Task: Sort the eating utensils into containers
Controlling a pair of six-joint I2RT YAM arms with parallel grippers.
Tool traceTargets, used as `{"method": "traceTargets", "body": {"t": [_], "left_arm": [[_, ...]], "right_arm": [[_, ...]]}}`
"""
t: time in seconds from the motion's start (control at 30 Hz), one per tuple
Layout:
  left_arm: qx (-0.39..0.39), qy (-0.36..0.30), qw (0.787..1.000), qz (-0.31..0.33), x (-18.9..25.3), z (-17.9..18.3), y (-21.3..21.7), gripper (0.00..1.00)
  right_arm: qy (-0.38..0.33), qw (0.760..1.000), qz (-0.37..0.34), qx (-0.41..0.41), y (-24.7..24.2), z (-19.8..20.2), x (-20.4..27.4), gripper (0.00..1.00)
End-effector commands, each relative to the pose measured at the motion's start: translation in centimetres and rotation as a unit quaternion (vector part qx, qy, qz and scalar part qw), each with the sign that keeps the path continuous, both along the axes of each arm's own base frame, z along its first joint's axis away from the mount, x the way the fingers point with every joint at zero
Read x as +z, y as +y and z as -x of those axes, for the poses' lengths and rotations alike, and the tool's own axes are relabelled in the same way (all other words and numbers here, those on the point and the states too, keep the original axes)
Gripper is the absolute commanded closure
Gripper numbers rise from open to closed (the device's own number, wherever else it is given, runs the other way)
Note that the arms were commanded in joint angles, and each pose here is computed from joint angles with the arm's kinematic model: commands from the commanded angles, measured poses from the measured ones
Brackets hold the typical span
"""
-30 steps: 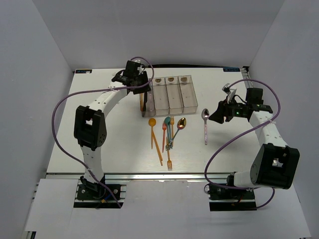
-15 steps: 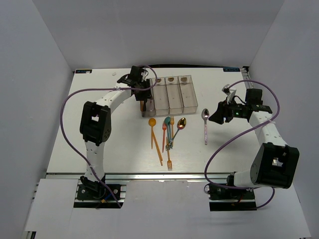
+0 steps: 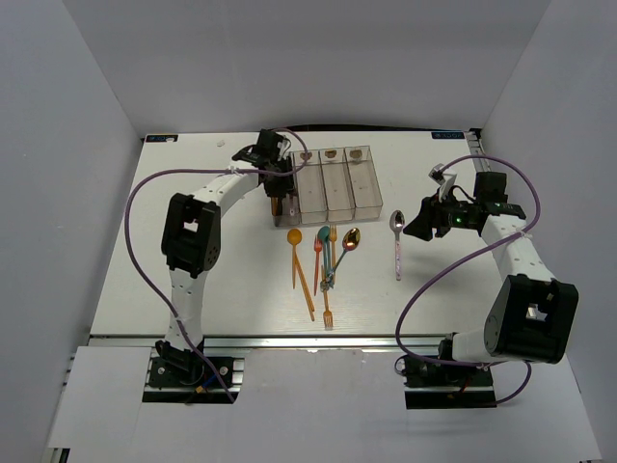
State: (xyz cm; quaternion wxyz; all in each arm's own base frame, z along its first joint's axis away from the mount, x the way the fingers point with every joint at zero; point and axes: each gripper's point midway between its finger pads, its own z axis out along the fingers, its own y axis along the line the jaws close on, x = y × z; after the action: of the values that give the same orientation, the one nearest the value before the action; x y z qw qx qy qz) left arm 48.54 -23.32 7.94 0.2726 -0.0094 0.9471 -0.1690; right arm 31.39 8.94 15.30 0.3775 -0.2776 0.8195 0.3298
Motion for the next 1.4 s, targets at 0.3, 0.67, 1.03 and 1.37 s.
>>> {"method": "traceTargets", "body": {"t": [0.3, 0.67, 1.03, 1.37], "left_arm": [[-0.014, -0.026, 0.999, -0.032, 1.5, -0.4, 0.2, 0.69], [-0.061, -0.066, 0.993, -0.077, 2.6, -1.4, 1.0, 0.76], [-0.072, -0.075, 0.991, -0.083, 2.7, -2.0, 0.9, 0.71], [-0.072, -0.062, 0.992, -0.087, 1.6, -1.4, 1.2, 0.56]], "right_arm": [[-0.01, 1.0, -0.003, 0.002, 0.2, -0.3, 0.3, 0.42], [-0.01, 1.0, -0.005, 0.003, 0.2, -0.2, 0.3, 0.42], [-0.008, 1.0, -0.007, 0.005, 0.3, -0.1, 0.3, 0.42], [-0.009, 1.0, -0.007, 0.006, 0.4, -0.1, 0.4, 0.42]]}}
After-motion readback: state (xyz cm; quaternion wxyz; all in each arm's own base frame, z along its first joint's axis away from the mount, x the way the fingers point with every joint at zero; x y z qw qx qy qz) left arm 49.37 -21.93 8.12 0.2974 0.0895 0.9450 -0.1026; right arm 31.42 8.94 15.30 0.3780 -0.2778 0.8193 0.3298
